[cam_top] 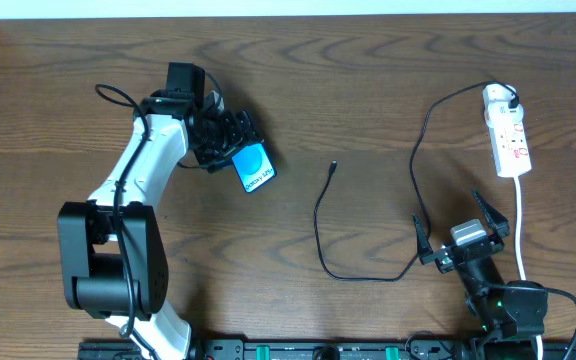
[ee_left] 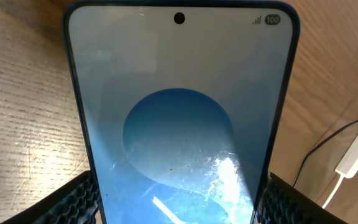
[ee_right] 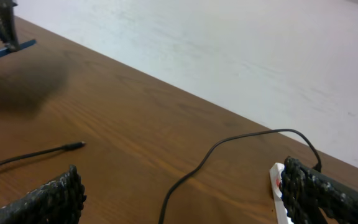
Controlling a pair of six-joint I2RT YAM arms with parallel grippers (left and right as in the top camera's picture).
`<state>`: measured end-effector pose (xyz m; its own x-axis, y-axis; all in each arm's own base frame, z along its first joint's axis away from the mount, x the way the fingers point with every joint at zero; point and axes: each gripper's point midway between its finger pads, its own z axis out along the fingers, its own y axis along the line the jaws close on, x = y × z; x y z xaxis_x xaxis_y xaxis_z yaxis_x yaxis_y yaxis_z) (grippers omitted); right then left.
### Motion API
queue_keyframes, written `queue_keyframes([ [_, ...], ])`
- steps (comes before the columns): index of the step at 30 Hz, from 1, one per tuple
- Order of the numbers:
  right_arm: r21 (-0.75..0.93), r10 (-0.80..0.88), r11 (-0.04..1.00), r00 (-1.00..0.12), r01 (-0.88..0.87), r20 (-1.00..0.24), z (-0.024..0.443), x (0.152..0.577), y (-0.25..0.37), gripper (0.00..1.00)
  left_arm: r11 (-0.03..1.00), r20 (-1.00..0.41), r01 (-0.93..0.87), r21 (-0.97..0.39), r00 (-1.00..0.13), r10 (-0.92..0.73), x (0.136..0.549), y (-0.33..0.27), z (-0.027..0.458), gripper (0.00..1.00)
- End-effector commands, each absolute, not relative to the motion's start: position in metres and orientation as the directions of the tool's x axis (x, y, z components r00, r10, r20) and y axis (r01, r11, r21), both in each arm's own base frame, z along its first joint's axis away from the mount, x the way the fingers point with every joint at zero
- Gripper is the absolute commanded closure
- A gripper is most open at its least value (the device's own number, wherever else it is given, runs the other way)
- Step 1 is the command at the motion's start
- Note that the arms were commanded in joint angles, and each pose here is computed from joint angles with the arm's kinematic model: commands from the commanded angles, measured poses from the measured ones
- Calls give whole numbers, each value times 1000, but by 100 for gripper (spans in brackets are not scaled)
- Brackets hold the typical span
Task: Plug charger to phone and switch on socket
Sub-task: 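Lift the phone with the left gripper and tilt it upright, then move the right gripper toward the phone held by the left gripper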
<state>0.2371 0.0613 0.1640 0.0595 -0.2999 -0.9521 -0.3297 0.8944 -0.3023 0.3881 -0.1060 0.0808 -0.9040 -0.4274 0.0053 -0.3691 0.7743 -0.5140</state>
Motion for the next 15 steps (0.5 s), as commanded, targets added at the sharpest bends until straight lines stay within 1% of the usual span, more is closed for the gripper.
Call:
queue_keyframes([
  [1,-289,-288,895,54,-339,-956,163,236,62,1,744,-38,-363,-561,-886,-461,402,-108,108,39],
  [3,-289,-281,892,74,-348,-957,167,236,65,1,737,-41,-353,-576,-888,-458,404,-110,110,39],
  [5,-215,-186,867,107,-450,-977,177,227,83,1,731,-39,-352,-585,-888,-459,405,-112,111,39],
  [9,-52,-48,881,21,-470,-999,174,227,85,1,723,-34,-357,-591,-885,-464,406,-113,112,39],
  [15,20,1,872,-39,-489,-999,181,229,88,1,706,-31,-373,-603,-873,-487,410,-113,114,39],
])
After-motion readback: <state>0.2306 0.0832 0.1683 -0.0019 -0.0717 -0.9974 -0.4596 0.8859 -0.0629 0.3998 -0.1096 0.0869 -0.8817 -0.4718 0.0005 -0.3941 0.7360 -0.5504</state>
